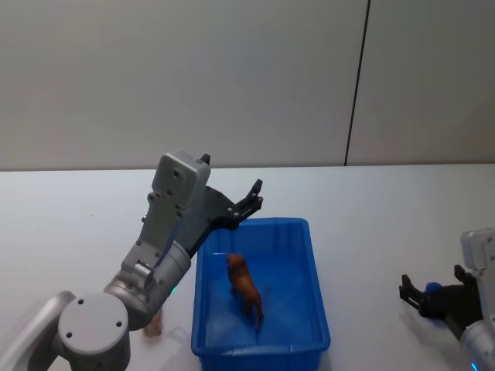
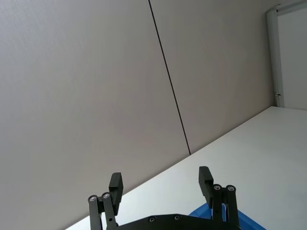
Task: Pick up the two dolls from the table and place them into the box.
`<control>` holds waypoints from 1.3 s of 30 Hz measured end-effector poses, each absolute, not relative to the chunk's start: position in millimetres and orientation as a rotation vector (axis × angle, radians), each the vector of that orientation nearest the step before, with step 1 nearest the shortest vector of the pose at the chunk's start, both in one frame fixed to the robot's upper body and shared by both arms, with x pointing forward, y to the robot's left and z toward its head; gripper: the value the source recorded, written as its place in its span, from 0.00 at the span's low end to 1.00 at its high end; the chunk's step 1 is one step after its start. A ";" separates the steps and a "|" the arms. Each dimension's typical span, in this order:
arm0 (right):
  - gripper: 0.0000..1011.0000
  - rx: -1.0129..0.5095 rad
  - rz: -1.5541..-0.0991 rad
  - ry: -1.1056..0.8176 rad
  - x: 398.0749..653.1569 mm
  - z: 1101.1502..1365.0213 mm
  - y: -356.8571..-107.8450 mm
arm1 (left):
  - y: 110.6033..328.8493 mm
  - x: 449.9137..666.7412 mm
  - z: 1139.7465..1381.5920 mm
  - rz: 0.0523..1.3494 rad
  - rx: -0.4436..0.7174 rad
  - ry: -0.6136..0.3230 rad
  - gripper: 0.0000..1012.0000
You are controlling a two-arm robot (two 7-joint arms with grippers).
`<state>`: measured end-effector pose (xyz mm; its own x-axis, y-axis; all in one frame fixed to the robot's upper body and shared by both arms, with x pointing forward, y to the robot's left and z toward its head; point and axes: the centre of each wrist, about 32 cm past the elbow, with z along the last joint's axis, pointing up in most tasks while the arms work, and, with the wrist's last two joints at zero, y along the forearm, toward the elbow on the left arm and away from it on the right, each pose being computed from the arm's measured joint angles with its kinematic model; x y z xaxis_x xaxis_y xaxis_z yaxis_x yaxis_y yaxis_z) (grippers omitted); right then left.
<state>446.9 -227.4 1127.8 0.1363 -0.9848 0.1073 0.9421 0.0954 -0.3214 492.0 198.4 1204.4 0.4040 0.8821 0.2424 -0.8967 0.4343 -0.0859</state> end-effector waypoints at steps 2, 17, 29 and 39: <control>0.99 -0.352 -1.436 0.157 448.8 1124.1 -229.7 | 198.4 492.0 1204.4 1.124 0.061 -0.268 0.99; 0.67 -0.373 -1.441 0.200 452.5 1110.9 -236.9 | 198.4 492.0 1204.4 1.124 0.061 -0.268 0.99; 0.32 -0.360 -1.413 0.184 451.8 1107.1 -238.4 | 198.4 492.0 1204.4 1.124 0.061 -0.268 0.99; 0.23 -0.325 -1.363 0.083 450.3 1114.1 -233.3 | 198.4 492.0 1204.4 1.124 0.061 -0.268 0.99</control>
